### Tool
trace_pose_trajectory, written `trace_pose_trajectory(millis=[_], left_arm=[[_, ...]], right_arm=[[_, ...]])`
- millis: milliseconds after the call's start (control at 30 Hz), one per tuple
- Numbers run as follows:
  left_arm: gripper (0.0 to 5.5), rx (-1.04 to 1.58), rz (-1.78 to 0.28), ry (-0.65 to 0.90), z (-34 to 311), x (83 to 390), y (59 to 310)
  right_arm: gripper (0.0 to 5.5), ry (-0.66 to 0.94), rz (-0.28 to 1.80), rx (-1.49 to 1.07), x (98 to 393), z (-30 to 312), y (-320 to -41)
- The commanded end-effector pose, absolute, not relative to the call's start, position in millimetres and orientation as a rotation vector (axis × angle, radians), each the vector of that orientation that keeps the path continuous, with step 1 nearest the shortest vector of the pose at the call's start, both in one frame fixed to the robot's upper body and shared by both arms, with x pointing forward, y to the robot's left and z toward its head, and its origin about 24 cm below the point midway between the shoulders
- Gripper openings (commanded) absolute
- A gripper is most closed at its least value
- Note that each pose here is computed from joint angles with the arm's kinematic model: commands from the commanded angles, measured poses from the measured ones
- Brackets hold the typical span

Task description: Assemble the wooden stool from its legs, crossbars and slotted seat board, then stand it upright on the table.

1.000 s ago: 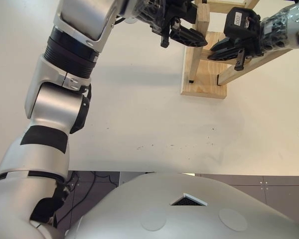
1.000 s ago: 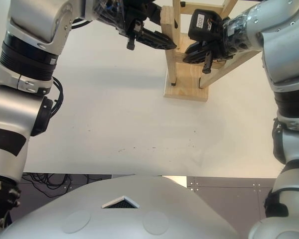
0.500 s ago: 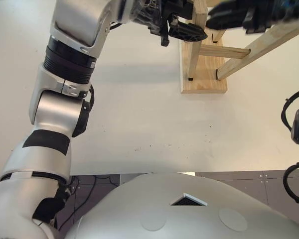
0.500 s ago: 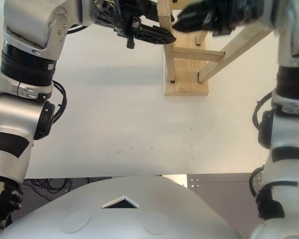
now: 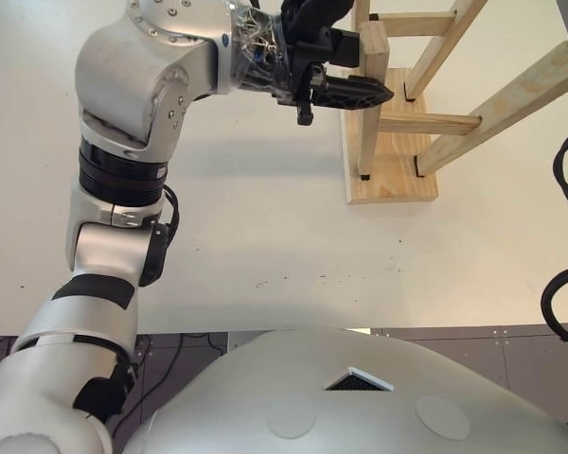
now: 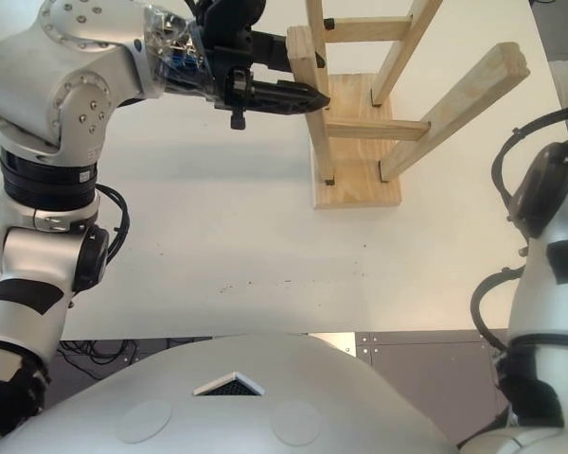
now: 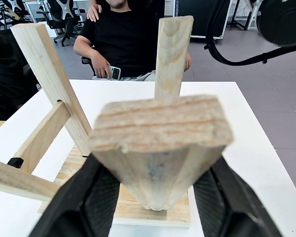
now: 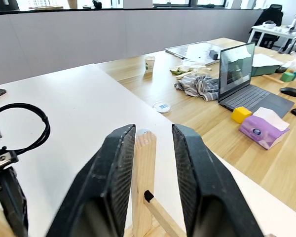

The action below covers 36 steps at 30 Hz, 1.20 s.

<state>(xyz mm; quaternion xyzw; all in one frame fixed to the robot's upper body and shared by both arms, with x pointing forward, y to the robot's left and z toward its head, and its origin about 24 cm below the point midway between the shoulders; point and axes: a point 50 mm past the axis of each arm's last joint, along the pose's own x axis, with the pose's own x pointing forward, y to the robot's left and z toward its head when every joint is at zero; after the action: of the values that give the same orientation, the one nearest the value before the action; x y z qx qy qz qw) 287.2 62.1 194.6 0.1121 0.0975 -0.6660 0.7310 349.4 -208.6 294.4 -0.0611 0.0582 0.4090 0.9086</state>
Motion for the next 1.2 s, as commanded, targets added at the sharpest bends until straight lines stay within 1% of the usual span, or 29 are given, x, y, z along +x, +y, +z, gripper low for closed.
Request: trace_pose_trajectory(millis=[33, 200, 300, 367, 400, 500, 567, 667, 767, 833, 867, 933, 967, 1033, 1067, 1133, 1167, 1200], left_arm=[[2.01, 0.348, -1.484, 0.324, 167, 276, 59], [2.01, 0.522, -1.464, 0.373, 140, 265, 54], [2.01, 0.597, -1.441, 0.391, 129, 263, 55], [2.01, 0.586, -1.437, 0.402, 127, 263, 57], [2.37, 0.578, -1.434, 0.409, 126, 264, 57], [2.86, 0.521, -1.418, 0.426, 128, 269, 58], [3.18, 0.456, -1.409, 0.426, 136, 274, 56], [3.61, 0.427, -1.382, 0.417, 144, 282, 58], [3.61, 0.415, -1.313, 0.387, 155, 290, 71], [3.61, 0.413, -1.262, 0.381, 160, 293, 85], [3.61, 0.423, -1.227, 0.392, 159, 293, 96], [3.61, 0.434, -1.14, 0.438, 152, 290, 125], [3.61, 0.428, -1.085, 0.462, 148, 289, 140], [3.61, 0.41, -0.988, 0.493, 141, 287, 162], [3.42, 0.379, -0.923, 0.488, 139, 288, 171], [3.16, 0.297, -0.804, 0.436, 133, 290, 179], [3.0, 0.259, -0.754, 0.405, 131, 290, 180], [2.85, 0.221, -0.715, 0.378, 129, 290, 180]], right_arm=[[1.34, 0.181, 0.795, -0.142, 353, 272, -218], [1.34, 0.227, 0.754, -0.2, 354, 252, -223], [1.34, 0.181, 0.661, -0.151, 354, 246, -227], [1.34, 0.121, 0.709, -0.072, 347, 235, -211], [1.4, 0.101, 0.74, -0.041, 344, 228, -201], [1.4, 0.058, 0.821, 0.013, 336, 212, -179], [1.4, -0.001, 0.839, 0.04, 334, 217, -175], [1.4, -0.072, 0.812, 0.092, 335, 229, -184], [1.4, -0.147, 0.834, 0.158, 333, 246, -184], [1.4, -0.19, 0.848, 0.213, 332, 258, -184], [1.4, -0.218, 0.846, 0.251, 331, 266, -186], [1.4, -0.29, 0.811, 0.334, 330, 284, -196], [1.4, -0.34, 0.757, 0.379, 330, 294, -206], [1.4, -0.43, 0.608, 0.469, 331, 311, -231], [1.4, -0.479, 0.502, 0.544, 330, 317, -250], [1.4, -0.519, 0.293, 0.626, 325, 312, -293], [1.4, -0.502, 0.19, 0.568, 321, 303, -309], [1.4, -0.461, 0.094, 0.432, 316, 291, -320]])
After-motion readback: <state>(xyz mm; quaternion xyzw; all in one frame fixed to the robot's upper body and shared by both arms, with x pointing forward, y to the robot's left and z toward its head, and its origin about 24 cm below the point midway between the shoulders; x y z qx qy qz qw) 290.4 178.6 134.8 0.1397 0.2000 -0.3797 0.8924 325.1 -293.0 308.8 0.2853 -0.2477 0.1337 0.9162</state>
